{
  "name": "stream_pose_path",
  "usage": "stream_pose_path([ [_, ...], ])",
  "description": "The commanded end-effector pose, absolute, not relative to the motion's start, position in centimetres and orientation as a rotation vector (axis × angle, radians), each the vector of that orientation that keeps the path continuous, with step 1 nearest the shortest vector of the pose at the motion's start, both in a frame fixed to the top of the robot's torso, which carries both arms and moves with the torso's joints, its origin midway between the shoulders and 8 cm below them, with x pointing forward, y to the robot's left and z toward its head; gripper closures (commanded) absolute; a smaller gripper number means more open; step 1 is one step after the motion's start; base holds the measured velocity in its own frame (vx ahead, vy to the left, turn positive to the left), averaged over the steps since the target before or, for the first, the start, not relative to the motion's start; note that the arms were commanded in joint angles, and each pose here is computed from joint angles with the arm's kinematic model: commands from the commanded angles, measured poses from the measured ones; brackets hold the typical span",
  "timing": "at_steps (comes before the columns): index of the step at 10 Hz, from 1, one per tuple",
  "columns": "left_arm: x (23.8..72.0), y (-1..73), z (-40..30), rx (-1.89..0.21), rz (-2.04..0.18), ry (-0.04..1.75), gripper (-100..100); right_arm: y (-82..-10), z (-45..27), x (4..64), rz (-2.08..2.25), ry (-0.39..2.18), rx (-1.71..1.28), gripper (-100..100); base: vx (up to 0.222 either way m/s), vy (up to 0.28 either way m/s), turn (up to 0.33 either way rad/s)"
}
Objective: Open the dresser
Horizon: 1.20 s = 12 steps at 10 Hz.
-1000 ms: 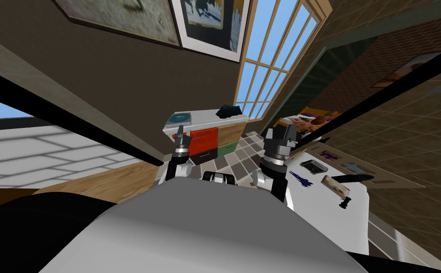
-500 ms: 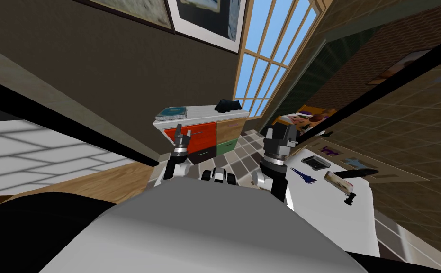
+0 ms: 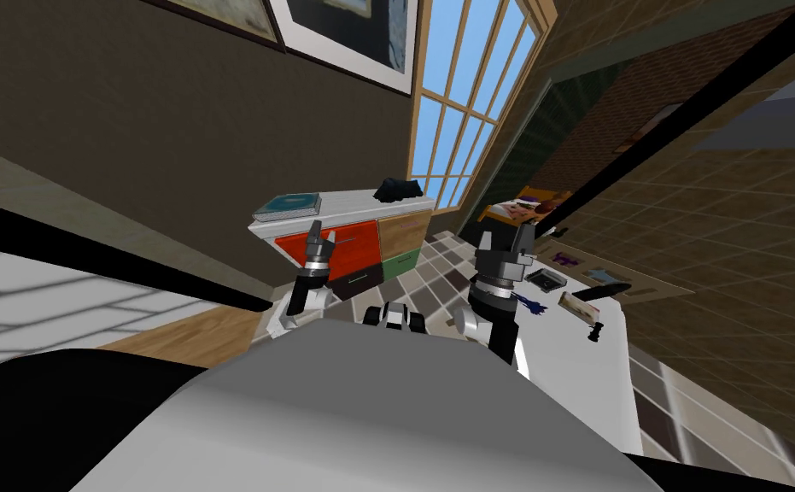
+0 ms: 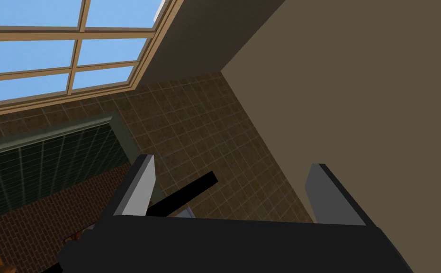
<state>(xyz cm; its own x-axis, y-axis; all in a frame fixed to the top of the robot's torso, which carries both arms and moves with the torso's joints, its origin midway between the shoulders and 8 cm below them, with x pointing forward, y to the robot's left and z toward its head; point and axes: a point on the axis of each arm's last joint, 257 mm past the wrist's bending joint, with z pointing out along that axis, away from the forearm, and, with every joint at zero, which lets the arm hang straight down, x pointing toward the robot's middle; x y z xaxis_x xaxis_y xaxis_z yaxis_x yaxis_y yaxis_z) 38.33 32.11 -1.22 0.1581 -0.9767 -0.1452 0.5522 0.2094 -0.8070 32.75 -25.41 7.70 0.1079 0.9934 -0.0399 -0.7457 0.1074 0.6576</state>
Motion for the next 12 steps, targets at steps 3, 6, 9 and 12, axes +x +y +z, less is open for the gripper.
stream_pose_path([
  [3,39.4,36.7,0.0,-0.627,-1.092,0.763,-100,-25.4,7.7,32.7,1.38,0.553,0.555,0,0.011,-0.066,-0.225],
  [6,39.2,39.3,0.8,-0.614,-1.028,0.743,-100,-25.4,7.7,32.7,1.38,0.553,0.555,0,0.01,-0.056,-0.082],
  [9,39.3,42.6,1.8,-0.601,-0.949,0.714,-100,-25.4,7.7,32.7,1.38,0.554,0.555,0,0.013,-0.049,-0.145],
  [12,38.8,45.1,2.5,-0.598,-0.891,0.688,-100,-25.4,7.7,32.7,1.38,0.554,0.555,0,0.019,-0.048,-0.124],
])
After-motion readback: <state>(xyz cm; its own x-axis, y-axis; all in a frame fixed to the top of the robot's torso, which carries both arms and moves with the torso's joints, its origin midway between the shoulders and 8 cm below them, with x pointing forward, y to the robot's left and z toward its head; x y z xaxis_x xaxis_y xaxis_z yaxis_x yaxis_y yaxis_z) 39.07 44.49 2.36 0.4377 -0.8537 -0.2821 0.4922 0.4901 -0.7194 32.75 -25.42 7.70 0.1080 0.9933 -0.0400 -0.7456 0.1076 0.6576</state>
